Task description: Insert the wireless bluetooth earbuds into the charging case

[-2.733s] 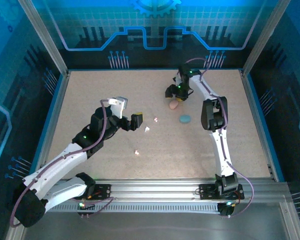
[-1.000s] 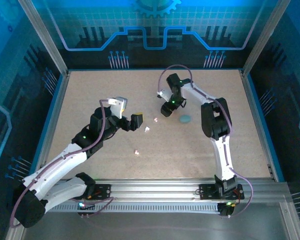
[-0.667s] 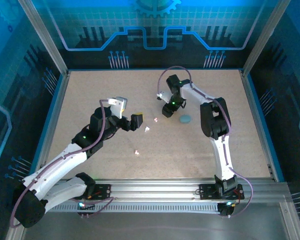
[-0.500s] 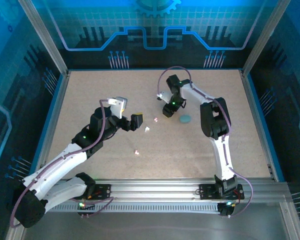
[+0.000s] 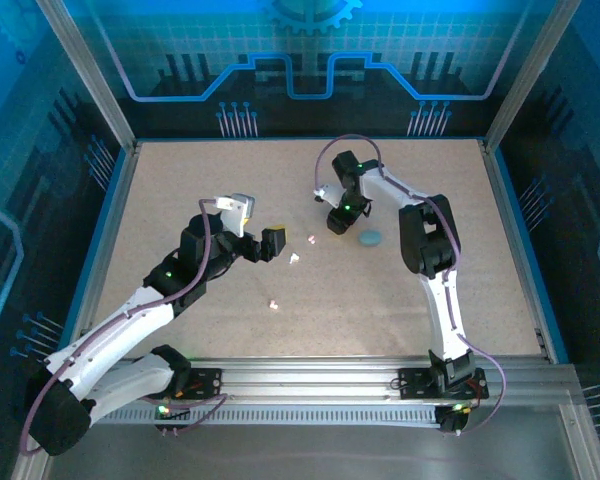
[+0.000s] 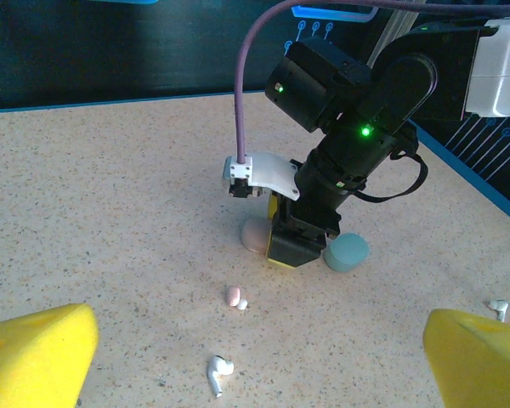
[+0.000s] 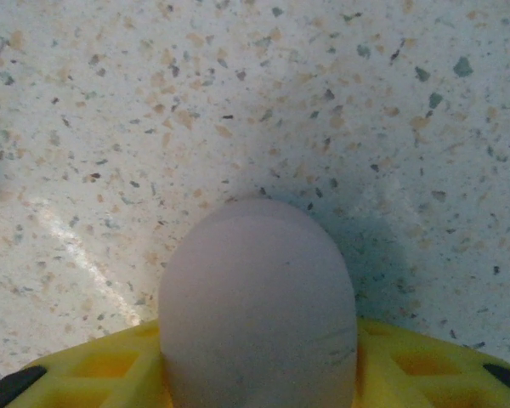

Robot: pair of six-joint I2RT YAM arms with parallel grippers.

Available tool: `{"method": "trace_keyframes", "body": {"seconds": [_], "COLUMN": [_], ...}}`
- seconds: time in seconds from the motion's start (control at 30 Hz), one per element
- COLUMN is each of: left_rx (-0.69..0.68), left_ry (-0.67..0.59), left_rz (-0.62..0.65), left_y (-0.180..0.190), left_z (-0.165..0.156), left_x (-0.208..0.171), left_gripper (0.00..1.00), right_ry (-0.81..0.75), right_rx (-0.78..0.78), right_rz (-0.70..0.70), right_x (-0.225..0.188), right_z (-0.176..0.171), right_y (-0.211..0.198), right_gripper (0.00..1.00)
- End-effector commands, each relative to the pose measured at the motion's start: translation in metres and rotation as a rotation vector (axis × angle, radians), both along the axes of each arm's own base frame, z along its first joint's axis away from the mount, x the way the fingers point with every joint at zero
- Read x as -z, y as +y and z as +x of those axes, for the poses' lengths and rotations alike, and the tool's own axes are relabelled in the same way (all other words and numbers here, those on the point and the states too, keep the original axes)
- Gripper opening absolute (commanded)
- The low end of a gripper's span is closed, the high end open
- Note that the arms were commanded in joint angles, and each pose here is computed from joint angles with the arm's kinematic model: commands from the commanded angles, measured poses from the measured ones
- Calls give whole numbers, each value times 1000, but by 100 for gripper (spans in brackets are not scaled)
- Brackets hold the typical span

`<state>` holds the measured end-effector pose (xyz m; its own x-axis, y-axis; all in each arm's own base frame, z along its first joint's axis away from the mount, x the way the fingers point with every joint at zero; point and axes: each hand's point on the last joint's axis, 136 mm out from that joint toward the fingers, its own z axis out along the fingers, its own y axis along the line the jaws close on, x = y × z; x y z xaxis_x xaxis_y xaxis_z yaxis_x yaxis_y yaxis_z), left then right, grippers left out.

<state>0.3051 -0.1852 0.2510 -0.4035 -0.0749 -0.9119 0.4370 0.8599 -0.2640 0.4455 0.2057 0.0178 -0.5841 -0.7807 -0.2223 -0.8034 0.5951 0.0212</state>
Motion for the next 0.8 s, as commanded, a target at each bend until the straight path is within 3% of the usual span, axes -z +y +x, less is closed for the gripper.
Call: {"method": "trace_keyframes", "body": {"seconds": [0.0,0.13,0.3,0.53,0.77], "left_rx": [-8,-24,-48,74,274], "left_ry": [-20,-9,49,110,172], "left_rz": [-27,-48,-151,-347,-484], "left_y": [3,4,3,-29,-69], "left_z": [0,0,5,10,8], "left_x": [-14,-14,-24,-66,-96], "left_gripper": [99,99,98,90,80], "right_ry": [29,-24,-164,-423,-634], "right_rx": [-6,17,101,40,-96], "right_rz": [-19,59,286,620,699], "right_x": [14,-23,-115,-234,-281], "right_z": [-6,-5,-14,-76,-126], "right_y": [-1,8,21,28,32], "right_gripper": [36,28,26,26,27]}}
